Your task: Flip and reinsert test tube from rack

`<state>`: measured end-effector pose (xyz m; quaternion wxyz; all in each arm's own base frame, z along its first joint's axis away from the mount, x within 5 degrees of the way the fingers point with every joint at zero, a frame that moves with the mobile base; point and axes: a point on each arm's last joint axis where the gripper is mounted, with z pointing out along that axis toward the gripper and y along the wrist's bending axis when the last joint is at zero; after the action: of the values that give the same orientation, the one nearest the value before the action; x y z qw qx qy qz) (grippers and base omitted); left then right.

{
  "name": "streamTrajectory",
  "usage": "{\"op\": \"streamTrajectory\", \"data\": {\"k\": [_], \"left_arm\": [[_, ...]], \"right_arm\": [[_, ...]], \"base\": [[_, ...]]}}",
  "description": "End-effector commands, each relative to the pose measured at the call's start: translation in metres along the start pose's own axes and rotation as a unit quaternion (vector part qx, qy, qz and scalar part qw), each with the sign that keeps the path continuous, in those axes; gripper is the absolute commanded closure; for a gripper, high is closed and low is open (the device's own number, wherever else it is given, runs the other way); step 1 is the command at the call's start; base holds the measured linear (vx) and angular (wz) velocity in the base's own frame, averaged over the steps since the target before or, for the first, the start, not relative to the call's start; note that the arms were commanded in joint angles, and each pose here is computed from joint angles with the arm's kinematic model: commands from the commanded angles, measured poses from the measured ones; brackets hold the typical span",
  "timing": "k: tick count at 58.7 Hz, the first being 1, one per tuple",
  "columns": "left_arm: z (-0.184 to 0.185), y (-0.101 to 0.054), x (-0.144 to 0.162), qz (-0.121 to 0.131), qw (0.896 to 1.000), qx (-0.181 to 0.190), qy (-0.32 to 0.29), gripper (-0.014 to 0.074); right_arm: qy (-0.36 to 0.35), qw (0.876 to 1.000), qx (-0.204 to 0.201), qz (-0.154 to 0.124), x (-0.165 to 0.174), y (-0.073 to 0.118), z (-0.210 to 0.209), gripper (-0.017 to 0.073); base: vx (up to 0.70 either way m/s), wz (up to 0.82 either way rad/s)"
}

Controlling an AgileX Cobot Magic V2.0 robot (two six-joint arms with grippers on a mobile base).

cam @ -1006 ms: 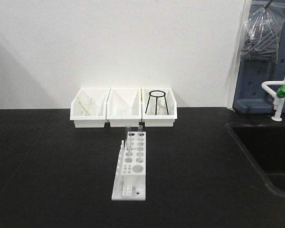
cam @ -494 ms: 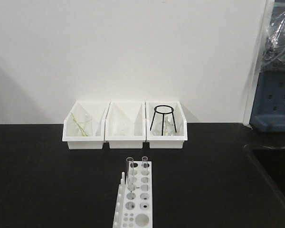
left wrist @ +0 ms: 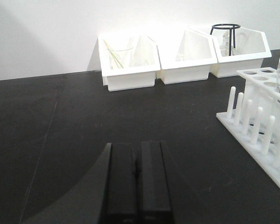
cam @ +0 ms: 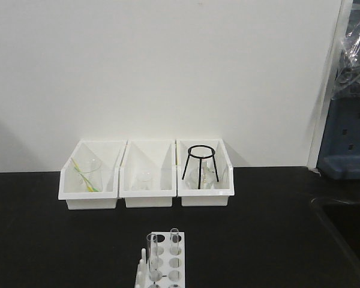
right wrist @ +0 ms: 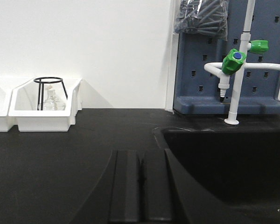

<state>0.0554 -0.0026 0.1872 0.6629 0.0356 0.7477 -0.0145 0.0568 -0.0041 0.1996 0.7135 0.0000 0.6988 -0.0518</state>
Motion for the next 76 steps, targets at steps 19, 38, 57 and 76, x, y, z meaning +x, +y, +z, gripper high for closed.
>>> {"op": "streamTrajectory", "data": {"k": [19,38,57,76], "left_arm": [[-0.001,-0.001,-0.009,-0.007,0.999,0.007,-0.047,0.0601],[-0.001,-0.001,-0.009,-0.007,0.999,0.007,-0.047,0.0601],[-0.001,-0.001,-0.009,-0.007,0.999,0.007,-0.047,0.0601],[-0.001,-0.001,-0.009,-0.007,0.999,0.007,-0.047,0.0601]], "right_arm": [[-0.046,0.999,0.007,-0.003,-0.007,-0.001,-0.001,0.0570],[-0.263,0.964,0.018,0.025,-0.086,-0.007,-0.021,0.0570],[-0.224,0.974,0.024,-0.010,-0.219,-0.017,0.040,0.0570],[-0.123,0.992,0.013,0.019,-0.210,-0.017,0.100,0.0561]], "base": [[0.04,-0.02],[0.00,0.00],[0.00,0.00],[0.00,0.00]]}}
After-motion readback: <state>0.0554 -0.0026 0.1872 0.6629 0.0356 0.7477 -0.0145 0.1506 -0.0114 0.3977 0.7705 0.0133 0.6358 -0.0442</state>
